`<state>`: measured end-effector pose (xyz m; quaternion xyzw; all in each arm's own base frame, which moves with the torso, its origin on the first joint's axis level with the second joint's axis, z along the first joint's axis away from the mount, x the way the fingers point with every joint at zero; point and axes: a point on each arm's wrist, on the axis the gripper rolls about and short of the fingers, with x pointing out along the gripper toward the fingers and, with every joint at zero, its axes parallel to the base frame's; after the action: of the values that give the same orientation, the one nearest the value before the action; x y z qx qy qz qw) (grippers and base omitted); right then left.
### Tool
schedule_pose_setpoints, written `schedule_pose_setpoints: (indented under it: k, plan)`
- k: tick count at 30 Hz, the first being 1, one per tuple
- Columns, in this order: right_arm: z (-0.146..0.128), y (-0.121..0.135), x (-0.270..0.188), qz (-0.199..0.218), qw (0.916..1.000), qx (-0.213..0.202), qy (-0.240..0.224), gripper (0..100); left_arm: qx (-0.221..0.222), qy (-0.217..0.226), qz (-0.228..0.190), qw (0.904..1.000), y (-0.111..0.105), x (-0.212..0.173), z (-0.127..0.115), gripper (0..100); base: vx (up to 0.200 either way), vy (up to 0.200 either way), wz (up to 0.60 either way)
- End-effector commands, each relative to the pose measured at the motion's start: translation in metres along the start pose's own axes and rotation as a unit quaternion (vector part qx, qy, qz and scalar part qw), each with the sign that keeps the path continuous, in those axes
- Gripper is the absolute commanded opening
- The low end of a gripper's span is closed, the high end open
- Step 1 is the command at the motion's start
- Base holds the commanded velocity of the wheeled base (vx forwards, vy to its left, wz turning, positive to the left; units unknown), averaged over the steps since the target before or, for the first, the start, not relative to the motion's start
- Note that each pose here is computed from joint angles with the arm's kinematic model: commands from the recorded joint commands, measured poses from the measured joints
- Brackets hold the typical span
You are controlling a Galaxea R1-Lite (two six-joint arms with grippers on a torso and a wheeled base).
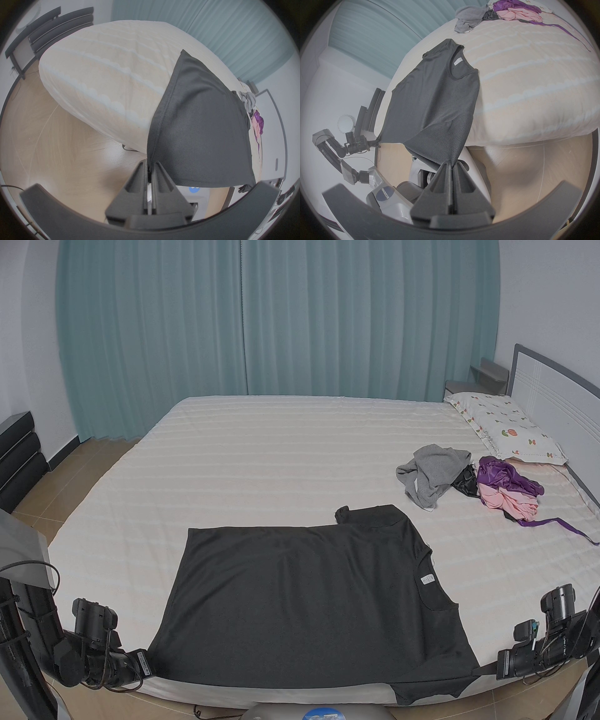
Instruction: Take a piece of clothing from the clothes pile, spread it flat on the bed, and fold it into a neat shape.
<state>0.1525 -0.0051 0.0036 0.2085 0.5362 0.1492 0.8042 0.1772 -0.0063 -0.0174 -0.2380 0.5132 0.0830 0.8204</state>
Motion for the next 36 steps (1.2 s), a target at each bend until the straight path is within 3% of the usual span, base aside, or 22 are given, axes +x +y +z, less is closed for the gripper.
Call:
schedule_pose_setpoints:
  k: [1,12,27,36]
  plan:
    - [-0.006,0.001,-0.008,-0.003,1.0000,-0.005,0.000,0,0.022,0.013,0.008,0.9996,0.002,-0.006,-0.006,0,0.000,0.000,0.00]
    - [-0.017,-0.006,-0.016,-0.015,0.9995,-0.005,0.027,0,0.047,0.047,0.027,0.9974,0.006,-0.011,-0.013,0,0.000,0.000,0.00]
    - [-0.030,0.003,-0.030,-0.014,0.9989,-0.010,0.043,0,0.107,0.089,0.042,0.9894,0.010,-0.034,-0.026,0,0.000,0.000,0.00]
    - [-0.031,0.010,-0.040,-0.015,0.9993,-0.034,0.009,0,0.121,0.083,0.035,0.9886,0.007,-0.038,-0.027,0,0.000,0.000,0.00]
